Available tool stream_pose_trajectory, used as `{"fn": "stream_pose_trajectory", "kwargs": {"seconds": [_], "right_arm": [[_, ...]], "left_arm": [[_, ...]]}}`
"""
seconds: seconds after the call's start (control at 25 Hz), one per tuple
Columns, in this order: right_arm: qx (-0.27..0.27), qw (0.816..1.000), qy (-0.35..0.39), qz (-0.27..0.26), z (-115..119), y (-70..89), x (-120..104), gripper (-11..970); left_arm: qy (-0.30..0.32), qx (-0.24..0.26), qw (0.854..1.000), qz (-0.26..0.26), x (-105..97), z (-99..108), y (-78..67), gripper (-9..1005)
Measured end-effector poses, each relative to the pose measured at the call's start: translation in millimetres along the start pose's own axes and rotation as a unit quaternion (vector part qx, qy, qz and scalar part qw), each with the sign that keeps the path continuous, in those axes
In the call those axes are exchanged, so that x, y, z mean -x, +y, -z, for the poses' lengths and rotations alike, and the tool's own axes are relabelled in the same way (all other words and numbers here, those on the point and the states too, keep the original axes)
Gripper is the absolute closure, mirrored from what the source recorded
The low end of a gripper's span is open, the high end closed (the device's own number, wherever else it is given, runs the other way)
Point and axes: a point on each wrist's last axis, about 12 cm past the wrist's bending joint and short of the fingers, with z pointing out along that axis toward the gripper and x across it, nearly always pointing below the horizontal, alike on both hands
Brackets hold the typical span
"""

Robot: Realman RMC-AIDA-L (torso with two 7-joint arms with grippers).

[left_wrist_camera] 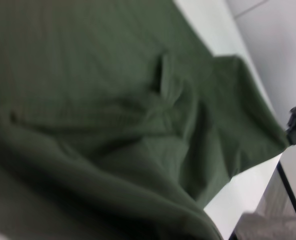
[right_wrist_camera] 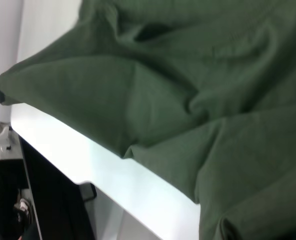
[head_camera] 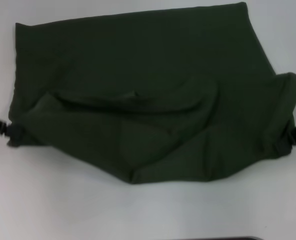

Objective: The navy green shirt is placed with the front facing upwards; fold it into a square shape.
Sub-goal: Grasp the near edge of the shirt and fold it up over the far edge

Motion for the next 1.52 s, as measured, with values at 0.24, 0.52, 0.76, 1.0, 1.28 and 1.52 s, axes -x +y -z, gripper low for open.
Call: {"fn": "stream_pose_trajectory", "kwargs": {"seconds": [0.24, 0.52, 0.76, 1.0, 1.28, 1.52], "right_arm": [[-0.017, 0.999, 0.042, -0.025, -9, -5.4, -10, 931], [-0.007, 0.999, 0.041, -0.019, -10, -5.9, -9, 931], [0.014, 0.998, -0.052, 0.042, 22, 11.5, 24, 932], [0.012, 0.989, -0.117, 0.088, 57, 32.1, 50, 932], [0.015, 0.985, -0.147, 0.090, 70, 31.8, 50, 930], [0.012, 0.986, -0.148, 0.080, 68, 24.5, 46, 931]], "left_arm": [[0.055, 0.018, 0.997, 0.043, -12, -6, 5.2, 957], [0.074, 0.015, 0.996, 0.044, -12, -9, 4.9, 957], [-0.003, 0.011, 1.000, -0.012, 20, 3, -4.6, 956], [-0.091, 0.012, 0.994, -0.053, 49, 23, -14.9, 956], [-0.177, 0.003, 0.982, -0.072, 55, 38, -17.4, 956], [-0.172, 0.006, 0.983, -0.060, 50, 33, -12.8, 956]]}}
